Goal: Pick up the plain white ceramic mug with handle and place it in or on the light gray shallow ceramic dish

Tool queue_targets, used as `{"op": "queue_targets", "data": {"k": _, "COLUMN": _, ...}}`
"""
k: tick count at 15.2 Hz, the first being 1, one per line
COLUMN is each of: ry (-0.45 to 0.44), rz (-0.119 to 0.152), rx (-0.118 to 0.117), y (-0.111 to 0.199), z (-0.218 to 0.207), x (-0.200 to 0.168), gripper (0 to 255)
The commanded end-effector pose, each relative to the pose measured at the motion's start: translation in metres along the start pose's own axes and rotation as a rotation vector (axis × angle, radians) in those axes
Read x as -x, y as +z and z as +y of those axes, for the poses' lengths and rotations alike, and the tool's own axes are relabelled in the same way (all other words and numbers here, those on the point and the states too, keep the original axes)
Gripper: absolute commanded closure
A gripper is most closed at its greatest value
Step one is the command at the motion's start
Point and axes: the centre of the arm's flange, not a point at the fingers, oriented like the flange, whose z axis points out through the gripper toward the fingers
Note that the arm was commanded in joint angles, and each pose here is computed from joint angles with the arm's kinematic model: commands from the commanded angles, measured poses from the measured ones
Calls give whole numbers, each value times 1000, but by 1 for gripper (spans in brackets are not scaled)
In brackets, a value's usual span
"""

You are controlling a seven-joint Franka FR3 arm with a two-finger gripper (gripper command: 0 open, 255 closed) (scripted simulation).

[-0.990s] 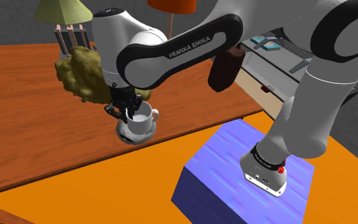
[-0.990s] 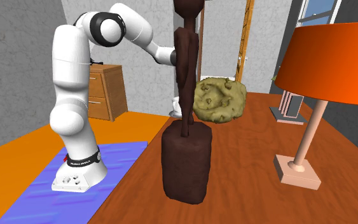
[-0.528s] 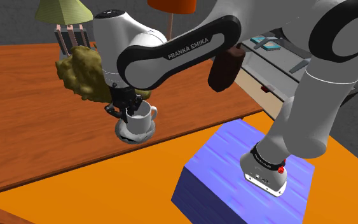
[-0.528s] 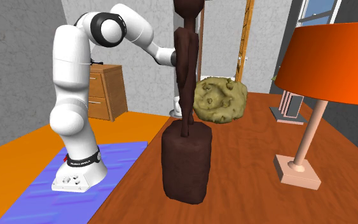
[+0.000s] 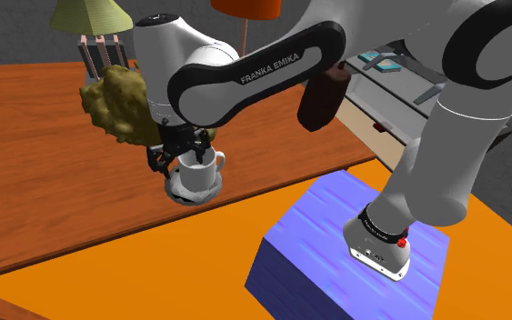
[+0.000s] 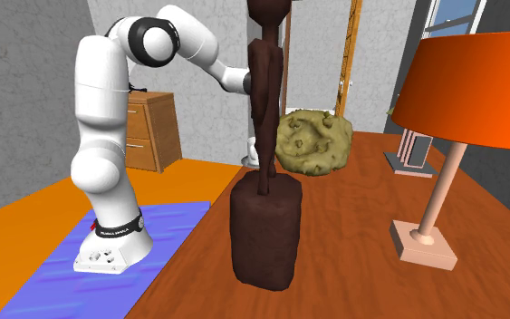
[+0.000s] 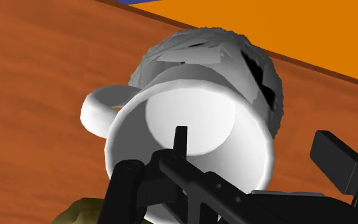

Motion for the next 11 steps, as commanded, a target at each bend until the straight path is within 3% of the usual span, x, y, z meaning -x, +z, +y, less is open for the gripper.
{"op": "queue_targets", "data": {"k": 1, "ry": 0, "rz": 0, "rx": 0, "y": -20, "z": -1, "x": 0, "gripper": 0}}
{"op": "queue_targets", "data": {"k": 3, "ry": 0, "rz": 0, "rx": 0, "y": -43, "z": -1, "x": 0, "gripper": 0}}
{"op": "queue_targets", "data": {"k": 11, "ry": 0, "rz": 0, "rx": 0, "y": -43, "z": -1, "x": 0, "gripper": 0}}
